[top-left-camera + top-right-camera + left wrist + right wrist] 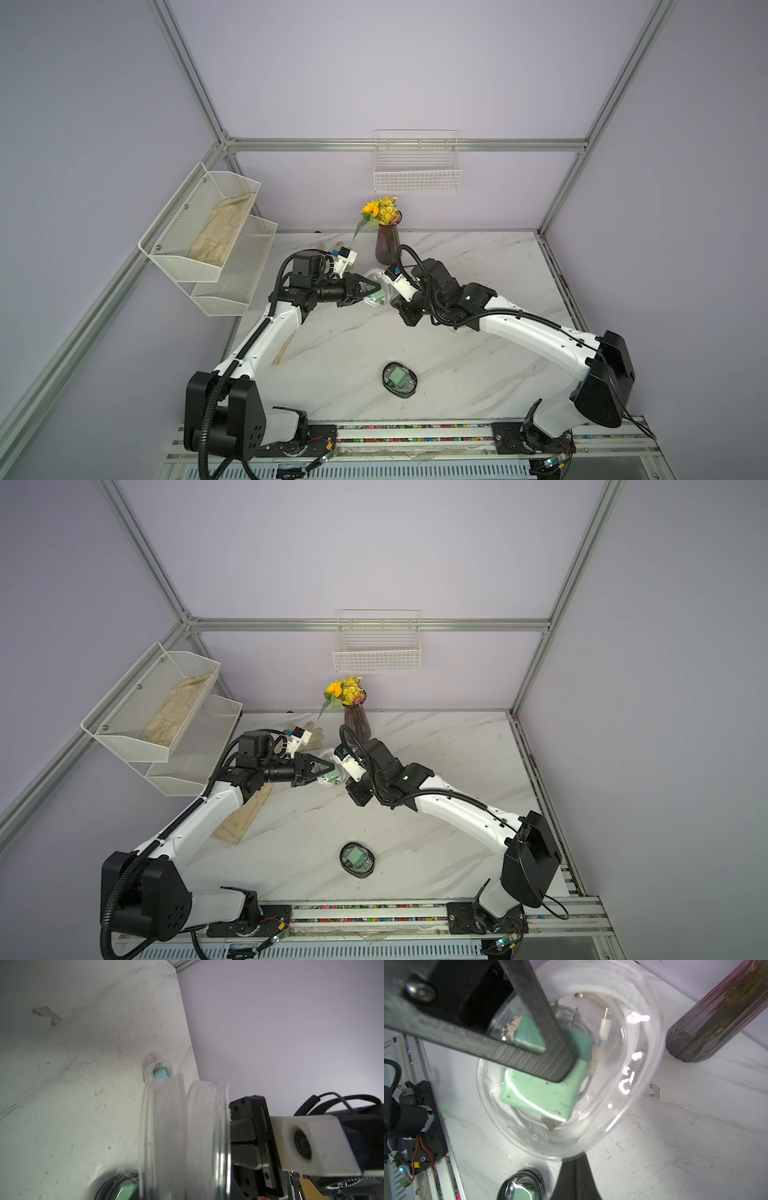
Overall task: Pack away charging kits
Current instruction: Zip the zipper on the storage bag.
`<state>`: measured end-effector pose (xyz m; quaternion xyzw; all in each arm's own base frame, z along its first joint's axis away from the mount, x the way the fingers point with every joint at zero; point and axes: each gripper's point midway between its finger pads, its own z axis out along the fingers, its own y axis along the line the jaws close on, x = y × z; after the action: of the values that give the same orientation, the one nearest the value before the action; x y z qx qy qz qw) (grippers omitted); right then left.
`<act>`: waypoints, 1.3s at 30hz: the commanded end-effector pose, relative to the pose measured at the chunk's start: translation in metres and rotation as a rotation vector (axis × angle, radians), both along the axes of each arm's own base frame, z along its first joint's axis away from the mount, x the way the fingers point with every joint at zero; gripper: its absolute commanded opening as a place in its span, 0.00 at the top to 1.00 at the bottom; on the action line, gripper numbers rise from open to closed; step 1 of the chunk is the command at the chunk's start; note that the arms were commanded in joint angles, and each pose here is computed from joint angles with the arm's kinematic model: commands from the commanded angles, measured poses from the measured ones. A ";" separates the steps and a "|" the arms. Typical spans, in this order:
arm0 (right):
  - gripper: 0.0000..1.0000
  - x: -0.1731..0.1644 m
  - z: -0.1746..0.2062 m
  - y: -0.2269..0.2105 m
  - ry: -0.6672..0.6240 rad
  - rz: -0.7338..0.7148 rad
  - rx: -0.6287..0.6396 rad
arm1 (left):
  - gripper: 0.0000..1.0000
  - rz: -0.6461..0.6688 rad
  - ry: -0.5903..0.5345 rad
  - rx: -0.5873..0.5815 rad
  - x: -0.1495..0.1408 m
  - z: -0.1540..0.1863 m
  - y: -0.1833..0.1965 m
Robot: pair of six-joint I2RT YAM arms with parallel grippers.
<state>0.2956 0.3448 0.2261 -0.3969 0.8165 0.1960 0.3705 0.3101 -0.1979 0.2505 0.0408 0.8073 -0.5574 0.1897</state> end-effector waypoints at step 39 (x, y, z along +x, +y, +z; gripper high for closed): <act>0.24 -0.017 0.136 -0.083 0.019 -0.003 0.366 | 1.00 -0.544 -0.299 -0.053 -0.129 0.039 -0.091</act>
<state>0.2938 0.2542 0.3378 -0.3269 0.7977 0.2737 0.4266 0.1898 -0.2853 0.2675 0.2947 0.7409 -0.5874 0.1382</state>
